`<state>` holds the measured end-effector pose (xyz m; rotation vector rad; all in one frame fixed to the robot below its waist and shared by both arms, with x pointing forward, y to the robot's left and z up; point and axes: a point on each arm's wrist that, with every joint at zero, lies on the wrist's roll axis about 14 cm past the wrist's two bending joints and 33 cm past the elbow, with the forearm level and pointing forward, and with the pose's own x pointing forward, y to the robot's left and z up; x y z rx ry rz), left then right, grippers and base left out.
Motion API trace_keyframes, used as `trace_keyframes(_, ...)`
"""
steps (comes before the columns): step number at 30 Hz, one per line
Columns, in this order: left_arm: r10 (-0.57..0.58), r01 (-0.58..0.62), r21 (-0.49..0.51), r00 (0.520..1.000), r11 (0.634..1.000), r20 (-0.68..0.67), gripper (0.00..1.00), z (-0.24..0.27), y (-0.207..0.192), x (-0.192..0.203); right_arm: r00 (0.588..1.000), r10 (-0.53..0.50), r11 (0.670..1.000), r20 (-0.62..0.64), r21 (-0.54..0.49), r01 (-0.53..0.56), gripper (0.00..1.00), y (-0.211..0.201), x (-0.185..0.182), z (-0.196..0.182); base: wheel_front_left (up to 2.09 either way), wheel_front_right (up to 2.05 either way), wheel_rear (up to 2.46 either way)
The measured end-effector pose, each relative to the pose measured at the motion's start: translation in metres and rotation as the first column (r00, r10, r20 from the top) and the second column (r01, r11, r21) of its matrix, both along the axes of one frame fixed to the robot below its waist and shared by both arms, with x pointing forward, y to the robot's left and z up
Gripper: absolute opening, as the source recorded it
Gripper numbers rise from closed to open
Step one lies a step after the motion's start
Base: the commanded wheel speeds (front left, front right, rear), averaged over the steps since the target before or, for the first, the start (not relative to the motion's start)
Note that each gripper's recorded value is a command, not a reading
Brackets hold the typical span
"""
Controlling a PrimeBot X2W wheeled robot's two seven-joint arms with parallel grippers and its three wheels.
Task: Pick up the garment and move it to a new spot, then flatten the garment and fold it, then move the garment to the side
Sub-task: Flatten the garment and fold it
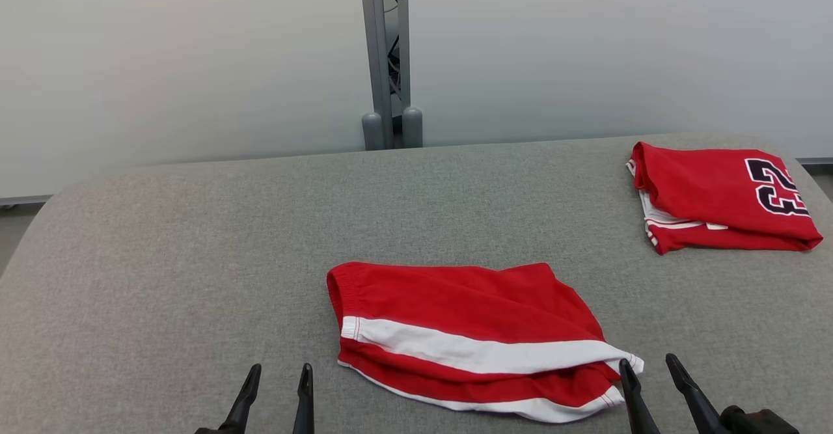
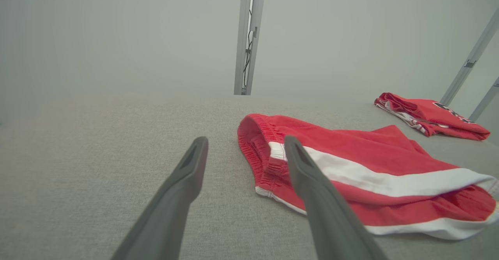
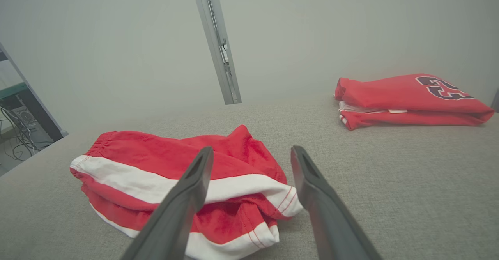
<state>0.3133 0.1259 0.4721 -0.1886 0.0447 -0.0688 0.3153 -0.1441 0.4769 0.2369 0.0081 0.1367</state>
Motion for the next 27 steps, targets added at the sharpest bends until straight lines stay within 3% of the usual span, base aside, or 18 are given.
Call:
trace_keyframes(17,0.024,-0.025,0.032,0.999,0.999,0.047,1.0,0.012,0.007,-0.009,1.0,0.014,1.0,0.021,-0.008,-0.014,1.0,0.004,-0.004,0.006,0.0,0.0,0.0)
trace_keyframes(22,-0.023,0.024,0.04,1.0,0.999,-0.015,1.0,-0.006,-0.001,-0.002,1.0,0.022,1.0,0.005,-0.016,-0.022,1.0,0.006,-0.004,0.001,0.0,0.0,0.0)
trace_keyframes(27,-0.118,0.119,0.031,0.993,0.992,-0.025,1.0,0.004,-0.023,0.028,1.0,0.013,1.0,-0.025,-0.028,-0.014,1.0,0.003,-0.002,-0.008,0.0,0.0,0.0)
